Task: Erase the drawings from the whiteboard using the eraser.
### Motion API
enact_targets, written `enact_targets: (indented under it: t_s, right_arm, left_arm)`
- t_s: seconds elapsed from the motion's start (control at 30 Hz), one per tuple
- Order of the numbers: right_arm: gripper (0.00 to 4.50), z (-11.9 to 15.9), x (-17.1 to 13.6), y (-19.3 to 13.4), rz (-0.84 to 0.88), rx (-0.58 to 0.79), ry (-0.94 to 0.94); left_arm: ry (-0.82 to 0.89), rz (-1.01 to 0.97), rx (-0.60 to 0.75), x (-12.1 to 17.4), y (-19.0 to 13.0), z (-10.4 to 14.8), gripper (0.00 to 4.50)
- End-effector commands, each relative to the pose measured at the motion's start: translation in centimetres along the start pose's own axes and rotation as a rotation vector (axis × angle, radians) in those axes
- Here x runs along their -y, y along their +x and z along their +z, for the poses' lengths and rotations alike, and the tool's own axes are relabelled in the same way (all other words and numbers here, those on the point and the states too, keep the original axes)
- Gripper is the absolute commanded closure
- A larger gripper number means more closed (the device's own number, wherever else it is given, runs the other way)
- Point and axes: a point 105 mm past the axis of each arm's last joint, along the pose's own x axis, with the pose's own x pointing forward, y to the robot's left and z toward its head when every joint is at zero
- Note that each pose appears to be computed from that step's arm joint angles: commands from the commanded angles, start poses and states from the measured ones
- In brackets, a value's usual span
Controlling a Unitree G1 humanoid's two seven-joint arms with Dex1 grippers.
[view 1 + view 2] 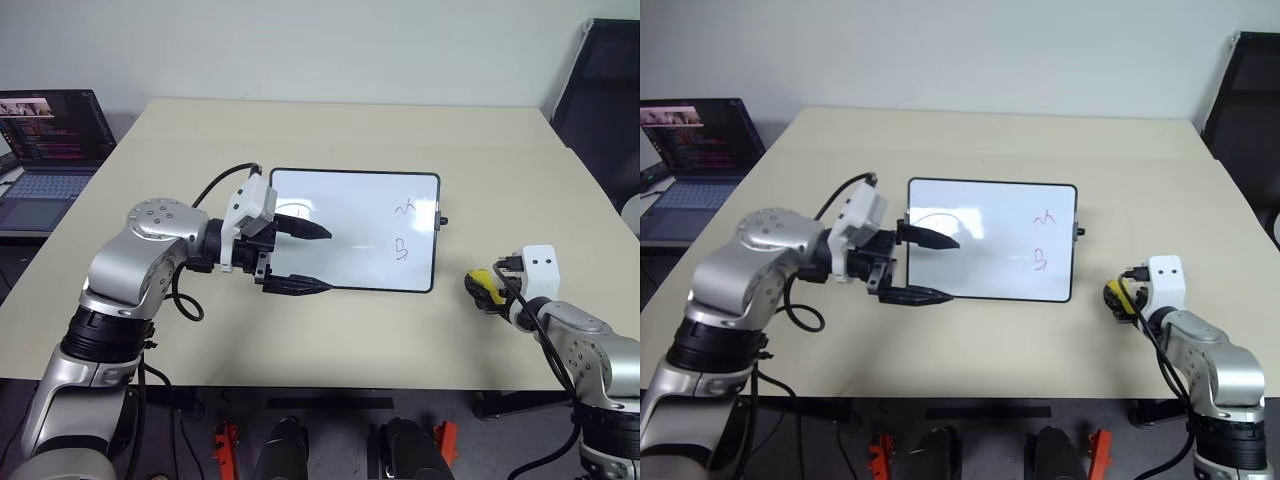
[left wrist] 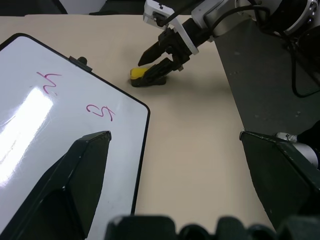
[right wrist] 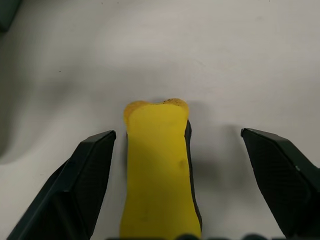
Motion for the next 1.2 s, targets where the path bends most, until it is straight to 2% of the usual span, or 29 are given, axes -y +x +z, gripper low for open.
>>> enact_targets:
  t_s: [0.03,0.17,0.23,0.37,0.6,0.7,0.77,0.83,0.97,1.2]
  right_arm:
    - [1.54,1.2,-0.1,-0.1,-0.002,0.050,-0.020]
    - [3.00,1.2,-0.3,0.0,0.004,0.052,-0.018]
    - [3.41,1.3,-0.5,0.0,0.009,0.055,-0.016]
    - [3.41,2.0,-1.2,-0.5,0.036,0.099,-0.034]
    - [3.41,4.2,-5.9,-3.1,0.218,0.236,-0.198]
    - [3.41,6.8,-7.8,-3.3,0.263,0.305,-0.211]
    - [3.41,8.9,-9.2,-2.9,0.263,0.362,-0.280]
    - [3.41,9.7,-9.8,-2.6,0.262,0.378,-0.314]
    - [3.41,12.5,-12.9,-0.8,0.291,0.438,-0.408]
    - [3.41,14.7,-12.7,2.6,0.204,0.446,-0.490]
  left_arm:
    - [0.048,0.023,0.000,-0.2,-0.8,0.9,0.00]
    - [0.042,0.028,-0.007,-0.1,-0.9,0.7,0.00]
    - [0.028,0.043,-0.006,-0.1,-1.0,0.5,0.00]
    - [-0.008,0.106,-0.006,-0.2,-1.2,0.0,0.00]
    - [-0.115,0.258,0.008,0.8,-1.2,-1.2,0.00]
    - [-0.150,0.295,0.020,0.6,-1.1,-1.3,0.00]
    - [-0.154,0.294,0.025,0.6,-0.9,-1.2,0.00]
    - [-0.153,0.293,0.027,0.6,-0.8,-1.2,0.00]
    - [-0.137,0.318,0.015,-0.3,-1.1,-1.0,0.00]
    - [-0.113,0.318,-0.013,-0.6,-1.1,-1.3,0.00]
